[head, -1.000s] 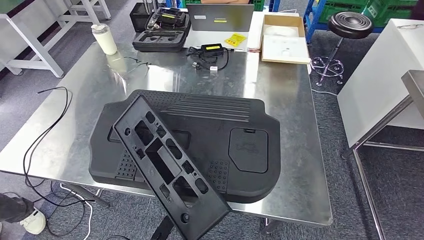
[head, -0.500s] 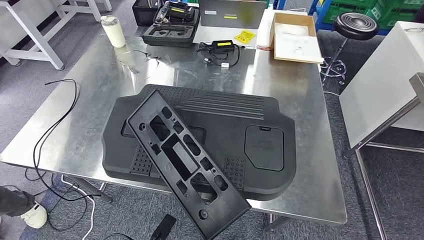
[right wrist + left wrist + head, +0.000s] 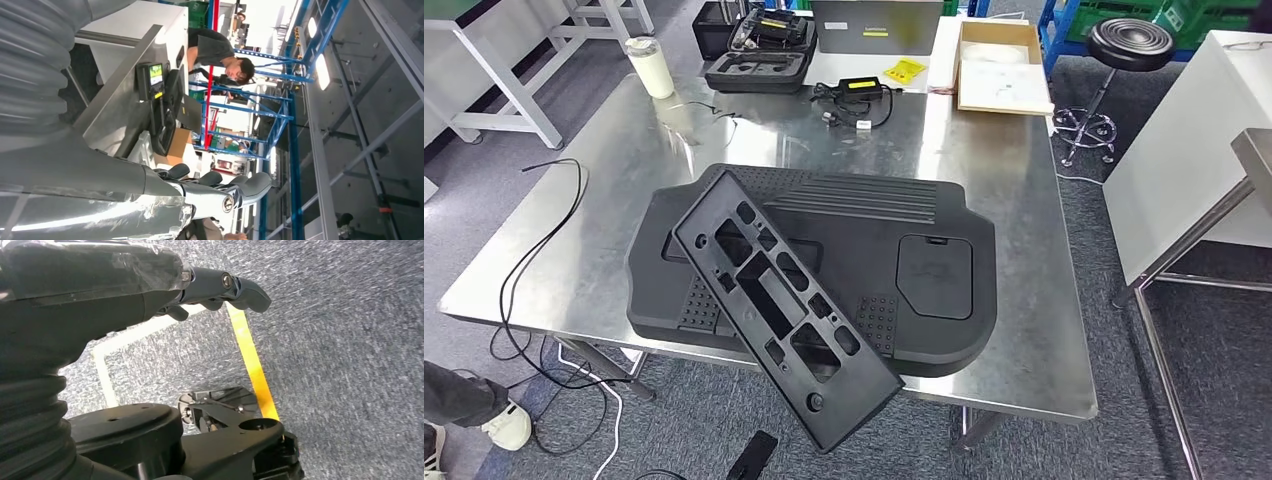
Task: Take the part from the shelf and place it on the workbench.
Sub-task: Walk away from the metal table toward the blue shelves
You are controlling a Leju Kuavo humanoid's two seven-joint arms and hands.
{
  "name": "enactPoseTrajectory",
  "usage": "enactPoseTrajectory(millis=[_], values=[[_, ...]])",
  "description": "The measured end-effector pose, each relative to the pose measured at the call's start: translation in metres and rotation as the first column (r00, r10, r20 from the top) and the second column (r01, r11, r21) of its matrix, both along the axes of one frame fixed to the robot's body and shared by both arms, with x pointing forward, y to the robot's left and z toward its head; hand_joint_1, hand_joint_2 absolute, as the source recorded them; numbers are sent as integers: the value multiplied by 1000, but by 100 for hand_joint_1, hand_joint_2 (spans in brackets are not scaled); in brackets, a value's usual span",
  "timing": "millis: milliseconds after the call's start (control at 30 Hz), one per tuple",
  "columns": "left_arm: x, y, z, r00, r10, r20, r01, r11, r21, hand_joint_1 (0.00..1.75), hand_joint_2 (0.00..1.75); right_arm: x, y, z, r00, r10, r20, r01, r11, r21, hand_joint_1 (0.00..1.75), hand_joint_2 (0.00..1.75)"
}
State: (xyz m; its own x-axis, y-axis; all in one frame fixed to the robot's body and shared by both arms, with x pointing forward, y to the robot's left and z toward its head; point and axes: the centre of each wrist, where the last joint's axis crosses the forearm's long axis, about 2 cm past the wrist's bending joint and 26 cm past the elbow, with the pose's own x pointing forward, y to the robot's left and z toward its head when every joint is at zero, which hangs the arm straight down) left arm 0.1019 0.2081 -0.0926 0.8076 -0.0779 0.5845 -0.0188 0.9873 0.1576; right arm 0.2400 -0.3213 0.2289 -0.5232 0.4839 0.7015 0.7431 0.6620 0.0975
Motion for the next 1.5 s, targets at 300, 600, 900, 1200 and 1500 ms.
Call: enactPoseTrajectory(millis=[300, 600, 900, 1200, 1500], values=[[0, 0, 0, 1000, 2, 0, -2, 1000, -1, 0, 175, 0, 0, 0, 1000, 0, -2, 0, 1000, 0, 0, 175], [-1, 0, 0, 1000, 5, -2, -5, 1000, -5, 0, 175, -1, 0, -1, 1000, 0, -9, 0, 1000, 1, 0, 175], [-1, 0, 0, 1000, 11, -2, -11, 1000, -6, 0, 175, 0, 1, 0, 1000, 1, -5, -1, 1000, -5, 0, 175], [-1, 0, 0, 1000, 11, -2, -11, 1000, -6, 0, 175, 1, 1, 0, 1000, 3, -5, -3, 1000, -5, 0, 175], [0, 0, 0, 1000, 12, -1, -12, 1000, -7, 0, 175, 0, 1, -1, 1000, 6, -8, -6, 1000, -4, 0, 175]])
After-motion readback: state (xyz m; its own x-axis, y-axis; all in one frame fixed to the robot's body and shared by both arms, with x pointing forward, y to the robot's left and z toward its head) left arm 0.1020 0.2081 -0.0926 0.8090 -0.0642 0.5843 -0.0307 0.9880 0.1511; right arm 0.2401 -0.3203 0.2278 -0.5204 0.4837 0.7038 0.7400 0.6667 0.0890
